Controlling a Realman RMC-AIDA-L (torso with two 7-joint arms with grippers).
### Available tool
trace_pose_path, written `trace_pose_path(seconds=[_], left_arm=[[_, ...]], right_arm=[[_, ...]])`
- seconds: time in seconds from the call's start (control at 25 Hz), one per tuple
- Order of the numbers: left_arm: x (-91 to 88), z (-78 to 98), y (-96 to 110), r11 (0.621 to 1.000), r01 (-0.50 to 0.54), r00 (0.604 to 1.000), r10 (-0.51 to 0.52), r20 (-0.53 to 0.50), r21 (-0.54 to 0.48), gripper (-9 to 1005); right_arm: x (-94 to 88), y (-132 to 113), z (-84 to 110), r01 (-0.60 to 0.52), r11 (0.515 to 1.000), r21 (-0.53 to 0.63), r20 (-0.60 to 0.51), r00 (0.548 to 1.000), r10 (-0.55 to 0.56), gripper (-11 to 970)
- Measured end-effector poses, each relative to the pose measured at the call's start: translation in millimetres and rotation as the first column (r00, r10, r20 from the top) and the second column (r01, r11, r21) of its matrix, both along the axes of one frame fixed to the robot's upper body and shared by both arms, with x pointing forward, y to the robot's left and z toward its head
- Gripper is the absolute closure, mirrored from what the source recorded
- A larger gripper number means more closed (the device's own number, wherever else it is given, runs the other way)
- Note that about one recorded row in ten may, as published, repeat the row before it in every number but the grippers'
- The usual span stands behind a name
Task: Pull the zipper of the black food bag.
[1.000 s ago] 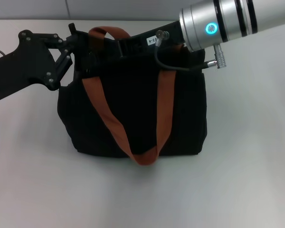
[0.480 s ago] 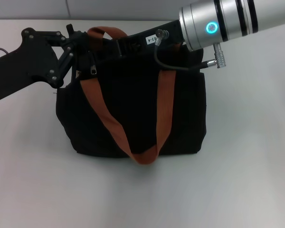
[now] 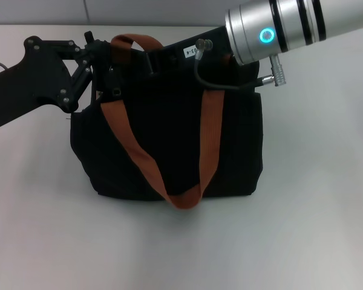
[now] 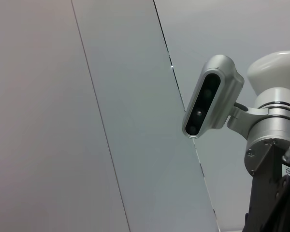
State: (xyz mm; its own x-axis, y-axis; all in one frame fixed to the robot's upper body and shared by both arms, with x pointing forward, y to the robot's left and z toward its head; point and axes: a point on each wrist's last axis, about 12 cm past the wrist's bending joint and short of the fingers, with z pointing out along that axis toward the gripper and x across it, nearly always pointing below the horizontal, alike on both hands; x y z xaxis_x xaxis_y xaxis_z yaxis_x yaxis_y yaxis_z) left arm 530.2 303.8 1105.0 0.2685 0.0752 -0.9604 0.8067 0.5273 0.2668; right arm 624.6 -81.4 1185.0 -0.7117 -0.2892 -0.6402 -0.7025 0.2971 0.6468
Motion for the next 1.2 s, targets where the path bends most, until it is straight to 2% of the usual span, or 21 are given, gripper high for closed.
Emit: trace_pose_path(seconds=[0.12, 0.68, 1.2], left_arm=[[0.2, 0.2, 0, 1.0, -0.002, 1.0, 0.002, 0.001, -0.003, 917], [-0.6, 0.5, 2, 1.0, -0.009, 1.0, 0.009, 0.004, -0.012, 908], [-3.1, 0.3, 7, 0.999, -0.029, 1.0, 0.03, 0.006, -0.023, 900]], right_arm=[[-0.2, 1, 0.3, -0.006, 1.0, -0.007, 0.007, 1.0, 0.007, 755], [-1.3, 2, 3.6, -0.022, 0.999, -0.042, 0.084, 0.996, 0.026, 956], [-0.9, -11, 0.9, 0.018, 0.997, -0.079, 0.075, 0.997, -0.012, 959]])
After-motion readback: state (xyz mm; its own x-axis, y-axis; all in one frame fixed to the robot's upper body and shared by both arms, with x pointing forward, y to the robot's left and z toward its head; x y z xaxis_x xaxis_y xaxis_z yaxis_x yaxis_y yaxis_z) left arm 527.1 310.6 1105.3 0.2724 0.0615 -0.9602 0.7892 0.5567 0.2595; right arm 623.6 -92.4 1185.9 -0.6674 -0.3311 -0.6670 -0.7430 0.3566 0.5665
